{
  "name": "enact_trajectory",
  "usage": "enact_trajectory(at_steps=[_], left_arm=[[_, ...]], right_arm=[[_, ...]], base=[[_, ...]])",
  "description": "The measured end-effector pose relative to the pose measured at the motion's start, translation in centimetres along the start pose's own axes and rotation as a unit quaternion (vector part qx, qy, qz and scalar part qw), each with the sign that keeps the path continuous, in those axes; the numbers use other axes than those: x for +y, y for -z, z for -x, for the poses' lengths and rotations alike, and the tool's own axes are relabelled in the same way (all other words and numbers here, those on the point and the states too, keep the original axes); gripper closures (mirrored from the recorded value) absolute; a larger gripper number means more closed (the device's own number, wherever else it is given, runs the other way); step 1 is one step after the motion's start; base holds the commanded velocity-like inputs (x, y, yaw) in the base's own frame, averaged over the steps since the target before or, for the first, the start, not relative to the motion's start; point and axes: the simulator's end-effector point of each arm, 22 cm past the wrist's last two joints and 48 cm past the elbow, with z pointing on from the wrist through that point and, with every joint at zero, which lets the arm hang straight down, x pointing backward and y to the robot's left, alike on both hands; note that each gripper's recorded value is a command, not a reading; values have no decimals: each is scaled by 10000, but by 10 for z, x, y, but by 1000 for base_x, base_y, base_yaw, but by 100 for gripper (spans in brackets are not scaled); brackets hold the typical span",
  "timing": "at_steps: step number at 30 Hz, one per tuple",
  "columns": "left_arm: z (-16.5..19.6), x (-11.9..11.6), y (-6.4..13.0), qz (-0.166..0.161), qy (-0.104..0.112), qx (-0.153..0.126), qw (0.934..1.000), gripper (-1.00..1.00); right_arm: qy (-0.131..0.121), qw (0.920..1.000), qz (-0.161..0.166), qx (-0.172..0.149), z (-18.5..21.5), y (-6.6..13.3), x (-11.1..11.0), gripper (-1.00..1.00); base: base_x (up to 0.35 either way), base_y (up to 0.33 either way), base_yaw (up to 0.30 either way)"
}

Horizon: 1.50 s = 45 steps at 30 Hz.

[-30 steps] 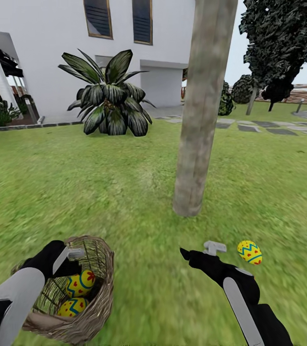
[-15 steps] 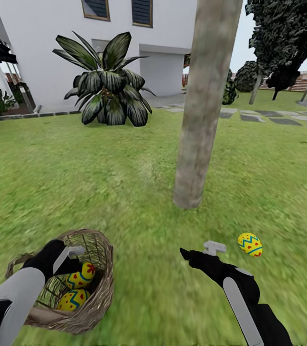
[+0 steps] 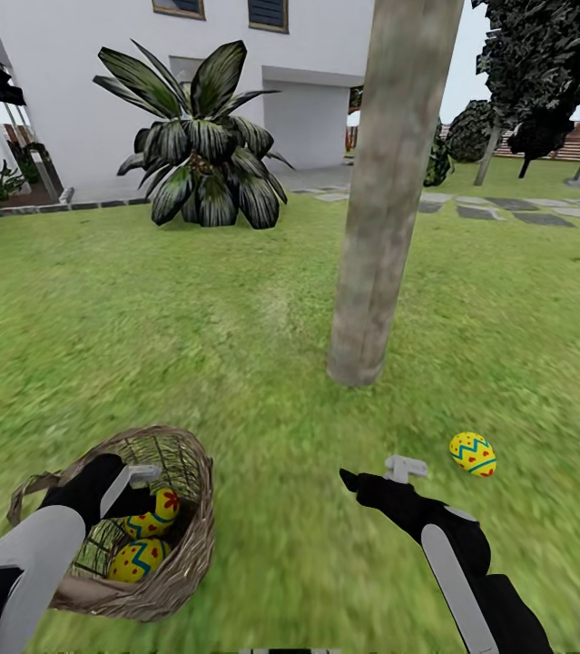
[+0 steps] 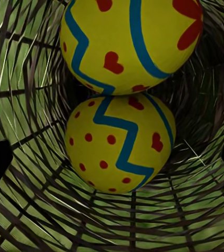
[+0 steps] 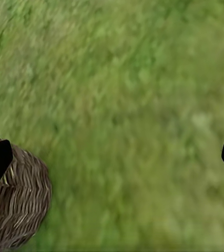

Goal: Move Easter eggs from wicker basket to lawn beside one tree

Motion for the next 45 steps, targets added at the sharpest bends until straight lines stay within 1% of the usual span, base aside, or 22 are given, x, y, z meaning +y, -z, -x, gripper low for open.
enact_trajectory(at_steps=[2,23,38,45], left_arm=[[-2,0,-4,6,-5,40,10000,-100],[-2,-1,-4,6,-6,39,10000,-100],[-8,-1,-14,19,-19,141,9999,-100],[-1,-1,-15,37,-24,55,10000,-100]], right_arm=[[-10,10000,-10,38,-3,-3,-2,-100],[-12,10000,67,-6,-2,-3,4,-100],[-53,9999,35,95,-10,-9,-1,-100],[-70,9999,19,147,-15,-12,-4,-100]], base=[[0,0,0],[0,0,0],[0,0,0],[0,0,0]])
